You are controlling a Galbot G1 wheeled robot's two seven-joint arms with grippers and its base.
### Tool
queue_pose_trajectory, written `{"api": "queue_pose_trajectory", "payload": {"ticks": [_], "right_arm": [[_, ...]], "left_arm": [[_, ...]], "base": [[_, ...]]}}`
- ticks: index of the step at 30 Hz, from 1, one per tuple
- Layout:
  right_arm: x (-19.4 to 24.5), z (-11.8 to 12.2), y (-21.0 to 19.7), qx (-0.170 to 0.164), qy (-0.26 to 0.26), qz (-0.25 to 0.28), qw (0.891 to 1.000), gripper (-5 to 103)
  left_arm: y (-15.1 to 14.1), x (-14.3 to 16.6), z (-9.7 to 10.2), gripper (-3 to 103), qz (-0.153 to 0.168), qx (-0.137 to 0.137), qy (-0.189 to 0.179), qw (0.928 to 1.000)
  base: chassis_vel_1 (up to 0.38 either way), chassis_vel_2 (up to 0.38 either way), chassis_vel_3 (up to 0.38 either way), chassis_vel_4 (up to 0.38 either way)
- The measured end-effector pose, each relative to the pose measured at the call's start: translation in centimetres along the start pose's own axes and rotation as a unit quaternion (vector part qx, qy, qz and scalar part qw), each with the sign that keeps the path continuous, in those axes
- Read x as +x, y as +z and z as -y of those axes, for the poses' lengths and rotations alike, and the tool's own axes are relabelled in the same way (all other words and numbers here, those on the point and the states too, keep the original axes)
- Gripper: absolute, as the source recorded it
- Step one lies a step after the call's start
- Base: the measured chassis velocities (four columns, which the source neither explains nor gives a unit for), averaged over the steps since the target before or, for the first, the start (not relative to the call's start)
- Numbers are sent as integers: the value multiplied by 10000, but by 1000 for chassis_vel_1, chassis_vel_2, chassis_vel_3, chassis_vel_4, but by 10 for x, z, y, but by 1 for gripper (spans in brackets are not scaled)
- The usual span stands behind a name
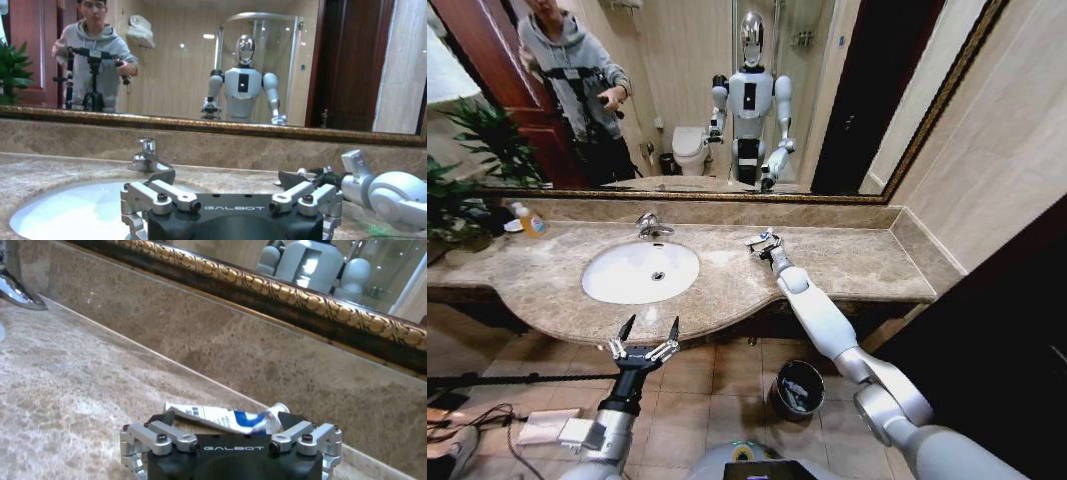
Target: Pick up the trash from the sink and place it in the trash bin.
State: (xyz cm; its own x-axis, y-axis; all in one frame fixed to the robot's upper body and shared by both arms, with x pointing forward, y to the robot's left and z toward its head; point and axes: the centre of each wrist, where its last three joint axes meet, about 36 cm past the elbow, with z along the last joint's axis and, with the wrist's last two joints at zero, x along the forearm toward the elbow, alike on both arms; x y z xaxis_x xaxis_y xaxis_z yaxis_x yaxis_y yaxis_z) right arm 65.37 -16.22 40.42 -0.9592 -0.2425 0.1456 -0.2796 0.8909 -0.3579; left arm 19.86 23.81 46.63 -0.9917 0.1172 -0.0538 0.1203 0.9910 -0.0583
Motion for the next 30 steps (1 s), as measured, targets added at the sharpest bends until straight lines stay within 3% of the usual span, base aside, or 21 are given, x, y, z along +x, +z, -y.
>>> {"api": "queue_pose_trajectory", "payload": {"ticks": [20, 24, 30], "right_arm": [[-19, -7, -4, 258, -55, 15, 9997, 101], [-23, -5, -6, 295, -68, 36, 9995, 95], [-24, -1, -5, 362, -157, 0, 9992, 72]], "left_arm": [[0, 0, 0, 100, 0, 0, 0, 10000], [0, 0, 0, 100, 0, 0, 0, 10000], [0, 0, 0, 100, 0, 0, 0, 10000]], "base": [[0, 0, 0, 0], [0, 0, 0, 0], [0, 0, 0, 0]]}}
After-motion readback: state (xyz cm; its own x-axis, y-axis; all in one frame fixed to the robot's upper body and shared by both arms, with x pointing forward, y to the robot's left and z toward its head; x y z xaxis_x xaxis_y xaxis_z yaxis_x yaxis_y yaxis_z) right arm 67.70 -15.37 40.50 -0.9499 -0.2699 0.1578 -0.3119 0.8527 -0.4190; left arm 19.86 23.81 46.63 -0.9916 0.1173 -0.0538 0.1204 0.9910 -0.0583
